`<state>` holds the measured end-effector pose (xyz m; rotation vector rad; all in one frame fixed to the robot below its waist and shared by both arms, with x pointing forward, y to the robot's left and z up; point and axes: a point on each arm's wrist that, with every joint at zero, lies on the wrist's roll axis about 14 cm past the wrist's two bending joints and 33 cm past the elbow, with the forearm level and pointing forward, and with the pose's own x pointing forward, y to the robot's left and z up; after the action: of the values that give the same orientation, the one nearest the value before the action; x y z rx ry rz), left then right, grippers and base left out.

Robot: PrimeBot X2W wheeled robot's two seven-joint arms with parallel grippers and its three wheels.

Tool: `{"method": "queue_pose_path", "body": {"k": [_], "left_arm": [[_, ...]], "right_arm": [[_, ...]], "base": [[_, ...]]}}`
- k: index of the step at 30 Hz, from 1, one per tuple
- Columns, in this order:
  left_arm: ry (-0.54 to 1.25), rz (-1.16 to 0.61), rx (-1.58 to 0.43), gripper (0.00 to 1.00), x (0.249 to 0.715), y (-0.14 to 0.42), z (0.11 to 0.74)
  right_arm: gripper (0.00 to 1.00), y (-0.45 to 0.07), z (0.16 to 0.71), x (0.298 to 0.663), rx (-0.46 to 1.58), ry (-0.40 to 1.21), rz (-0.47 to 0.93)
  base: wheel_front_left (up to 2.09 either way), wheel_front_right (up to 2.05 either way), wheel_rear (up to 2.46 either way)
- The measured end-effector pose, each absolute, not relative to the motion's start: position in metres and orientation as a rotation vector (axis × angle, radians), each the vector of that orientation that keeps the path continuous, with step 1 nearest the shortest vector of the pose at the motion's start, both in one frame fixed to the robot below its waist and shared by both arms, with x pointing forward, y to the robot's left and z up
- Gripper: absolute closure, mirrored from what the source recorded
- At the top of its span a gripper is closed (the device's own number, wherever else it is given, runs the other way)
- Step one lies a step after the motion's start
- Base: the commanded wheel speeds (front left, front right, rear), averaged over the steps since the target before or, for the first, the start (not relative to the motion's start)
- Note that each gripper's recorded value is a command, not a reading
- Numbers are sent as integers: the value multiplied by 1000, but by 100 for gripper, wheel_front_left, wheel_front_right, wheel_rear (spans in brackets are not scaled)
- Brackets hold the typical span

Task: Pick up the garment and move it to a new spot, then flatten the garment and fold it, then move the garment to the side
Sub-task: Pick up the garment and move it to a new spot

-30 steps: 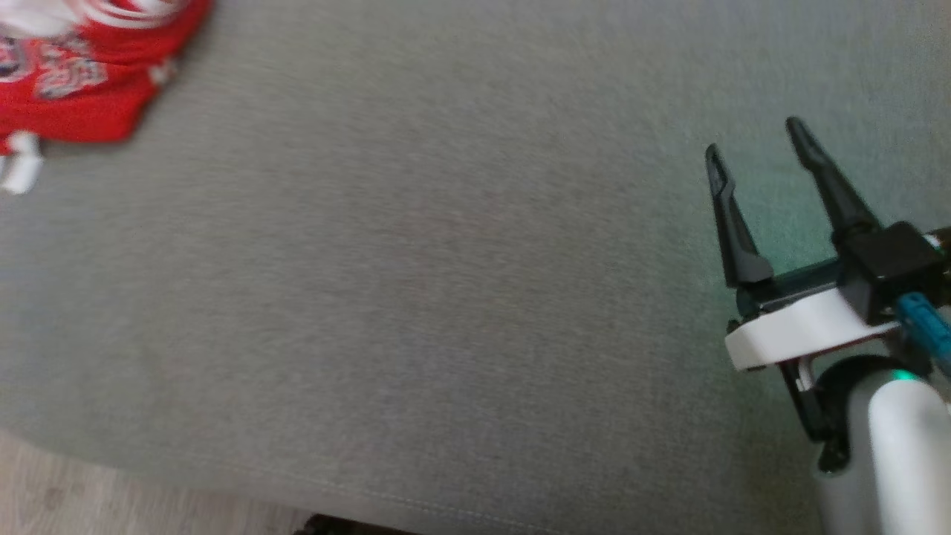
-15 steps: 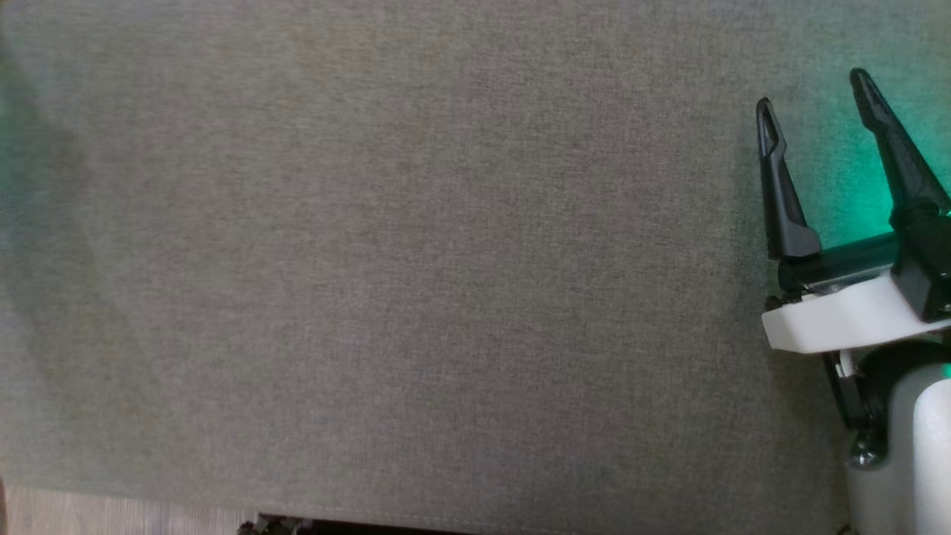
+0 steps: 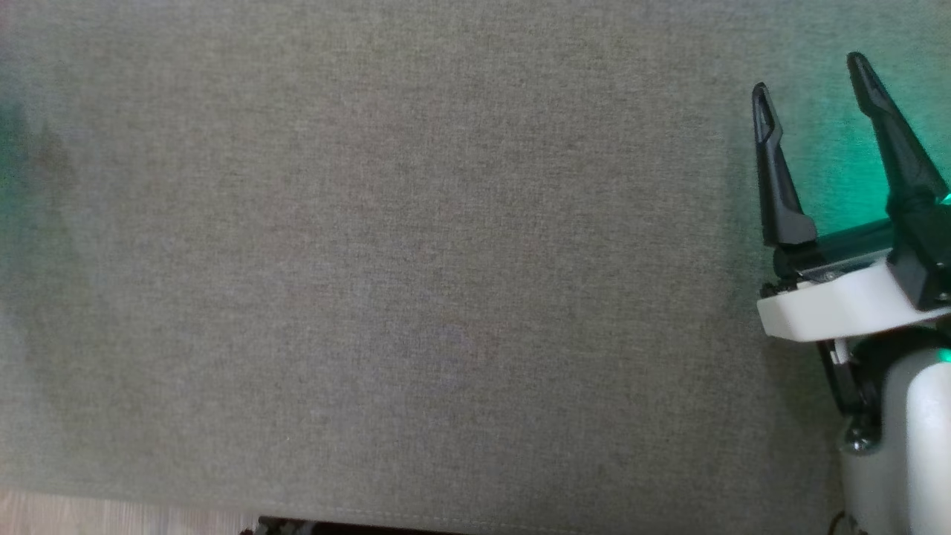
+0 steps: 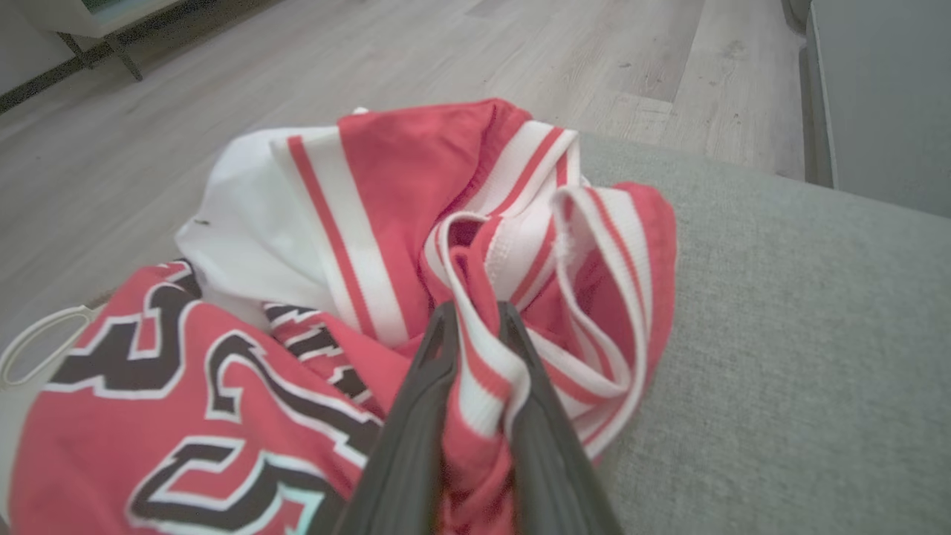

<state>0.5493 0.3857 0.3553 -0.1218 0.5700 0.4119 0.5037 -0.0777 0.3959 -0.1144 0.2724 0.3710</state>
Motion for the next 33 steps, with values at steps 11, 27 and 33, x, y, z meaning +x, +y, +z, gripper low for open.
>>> {"method": "queue_pose_path", "body": {"k": [11,27,33], "left_arm": [[254,241,28,100,590,373,495],[-199,-419,5,100,537,95,727],[-206,-661,-175,100,493,-12,732]], "right_arm": [[0,-79,440,493,-66,172,357],[0,-149,514,399,37,41,163],[0,-180,519,375,52,19,70]], "base": [[0,0,0],[0,0,0],[0,0,0]]}}
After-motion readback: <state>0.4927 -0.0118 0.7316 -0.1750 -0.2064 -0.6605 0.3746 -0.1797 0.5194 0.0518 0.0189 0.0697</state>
